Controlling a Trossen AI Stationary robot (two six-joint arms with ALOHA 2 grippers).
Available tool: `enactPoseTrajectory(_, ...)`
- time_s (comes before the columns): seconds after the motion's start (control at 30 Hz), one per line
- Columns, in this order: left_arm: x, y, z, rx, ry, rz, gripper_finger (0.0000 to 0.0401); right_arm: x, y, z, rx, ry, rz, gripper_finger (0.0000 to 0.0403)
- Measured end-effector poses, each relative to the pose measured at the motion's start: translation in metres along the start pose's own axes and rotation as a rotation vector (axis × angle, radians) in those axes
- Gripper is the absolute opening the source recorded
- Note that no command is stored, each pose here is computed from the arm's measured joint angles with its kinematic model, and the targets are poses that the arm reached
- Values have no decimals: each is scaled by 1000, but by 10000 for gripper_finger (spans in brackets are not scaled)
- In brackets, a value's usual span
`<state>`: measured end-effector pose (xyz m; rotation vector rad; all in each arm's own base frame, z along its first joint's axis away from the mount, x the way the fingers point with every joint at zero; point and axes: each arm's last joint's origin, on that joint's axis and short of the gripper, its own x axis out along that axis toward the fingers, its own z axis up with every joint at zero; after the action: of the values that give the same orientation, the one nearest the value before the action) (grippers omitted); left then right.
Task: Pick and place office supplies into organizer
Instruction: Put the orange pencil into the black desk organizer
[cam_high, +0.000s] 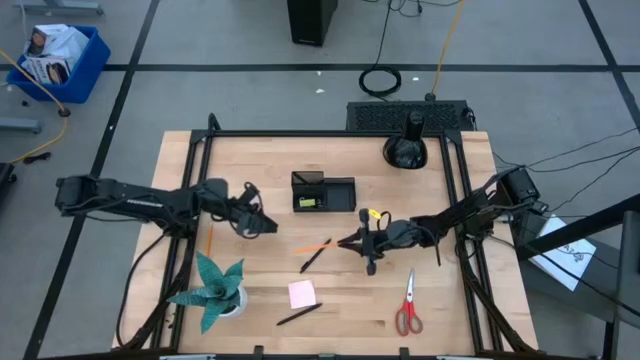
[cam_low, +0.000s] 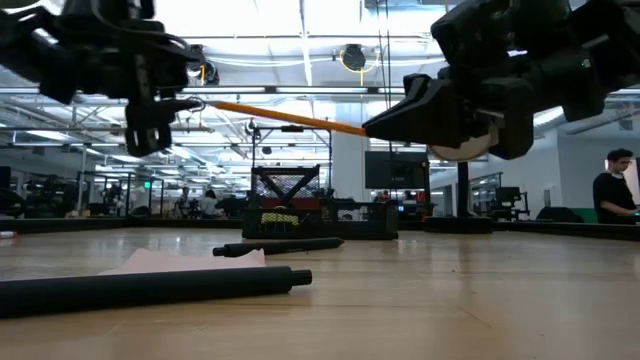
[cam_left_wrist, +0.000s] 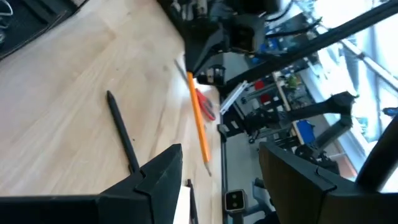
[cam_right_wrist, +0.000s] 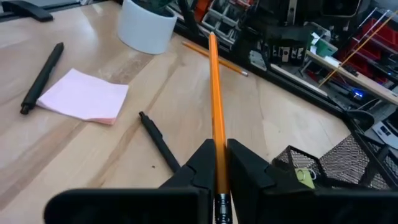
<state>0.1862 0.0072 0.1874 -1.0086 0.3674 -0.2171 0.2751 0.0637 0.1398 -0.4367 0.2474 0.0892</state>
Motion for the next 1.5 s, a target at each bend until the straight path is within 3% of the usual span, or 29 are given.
enactPoseTrajectory(0.33,37,16,13,-130,146,76,216,0,1,-2,-7,17,9,22)
enactPoseTrajectory(0.73,73,14,19,-157,254,1,216,0,1,-2,-7,23,14,21)
enactPoseTrajectory(1.5,89,21,5,-184,319,5,216,0,1,-2,11,20,14,22)
